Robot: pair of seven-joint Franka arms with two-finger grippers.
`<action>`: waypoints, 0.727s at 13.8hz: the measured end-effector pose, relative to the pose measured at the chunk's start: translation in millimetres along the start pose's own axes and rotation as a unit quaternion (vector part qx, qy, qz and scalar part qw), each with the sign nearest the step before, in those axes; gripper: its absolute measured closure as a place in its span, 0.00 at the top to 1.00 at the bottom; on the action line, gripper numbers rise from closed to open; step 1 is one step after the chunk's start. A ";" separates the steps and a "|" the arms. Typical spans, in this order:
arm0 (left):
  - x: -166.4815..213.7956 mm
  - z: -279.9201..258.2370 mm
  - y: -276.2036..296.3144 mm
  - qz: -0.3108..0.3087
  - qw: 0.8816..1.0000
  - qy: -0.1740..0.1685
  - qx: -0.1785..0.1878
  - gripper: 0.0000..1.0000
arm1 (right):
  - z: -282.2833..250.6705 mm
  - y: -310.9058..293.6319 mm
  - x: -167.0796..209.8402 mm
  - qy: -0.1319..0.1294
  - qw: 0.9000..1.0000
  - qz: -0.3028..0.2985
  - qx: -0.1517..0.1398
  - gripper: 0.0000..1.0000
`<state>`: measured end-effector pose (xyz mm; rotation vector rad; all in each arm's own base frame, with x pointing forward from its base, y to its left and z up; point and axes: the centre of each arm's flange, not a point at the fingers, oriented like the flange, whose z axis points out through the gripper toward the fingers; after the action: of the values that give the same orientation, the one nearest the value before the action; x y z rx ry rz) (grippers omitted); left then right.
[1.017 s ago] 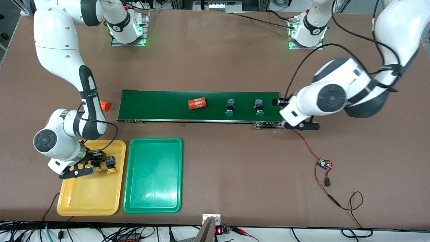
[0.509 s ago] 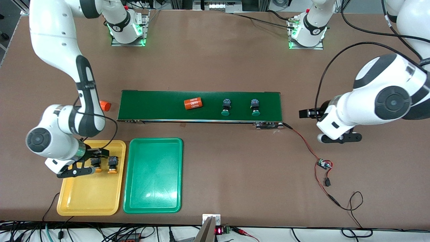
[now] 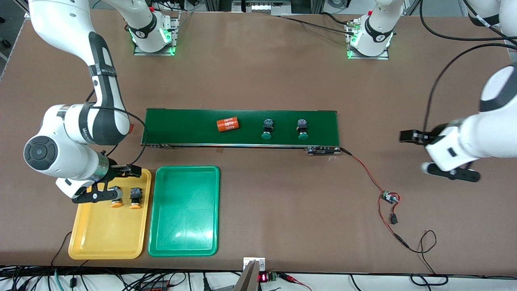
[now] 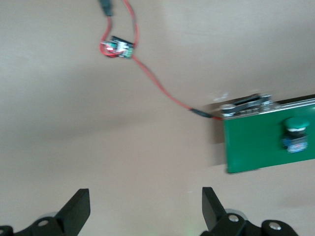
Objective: Sort buttons by color to trays
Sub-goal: 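Release the yellow button in the tray while the left gripper withdraws, then move the right gripper back to the belt's output end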
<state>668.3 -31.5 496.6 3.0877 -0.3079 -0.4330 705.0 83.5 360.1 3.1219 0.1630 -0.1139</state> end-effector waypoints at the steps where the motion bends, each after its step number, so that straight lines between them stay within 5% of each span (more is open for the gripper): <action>1: -2.6 -2.4 -8.3 0.010 1.000 -0.004 0.007 1.00 | -11.7 1.3 -4.8 -0.004 1.000 0.001 0.003 1.00; 4: -15.8 -20.8 1.5 0.006 0.999 -0.013 0.029 1.00 | -53.2 6.5 -21.2 -0.002 1.000 0.008 0.014 1.00; 10: -67.4 -72.1 19.9 -0.043 0.997 0.053 0.019 1.00 | -65.0 0.0 -39.3 -0.008 0.999 0.048 0.023 1.00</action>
<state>620.6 -39.3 584.9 3.1556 -0.1843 -0.2652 670.7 80.5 427.9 3.1669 0.0096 -0.1434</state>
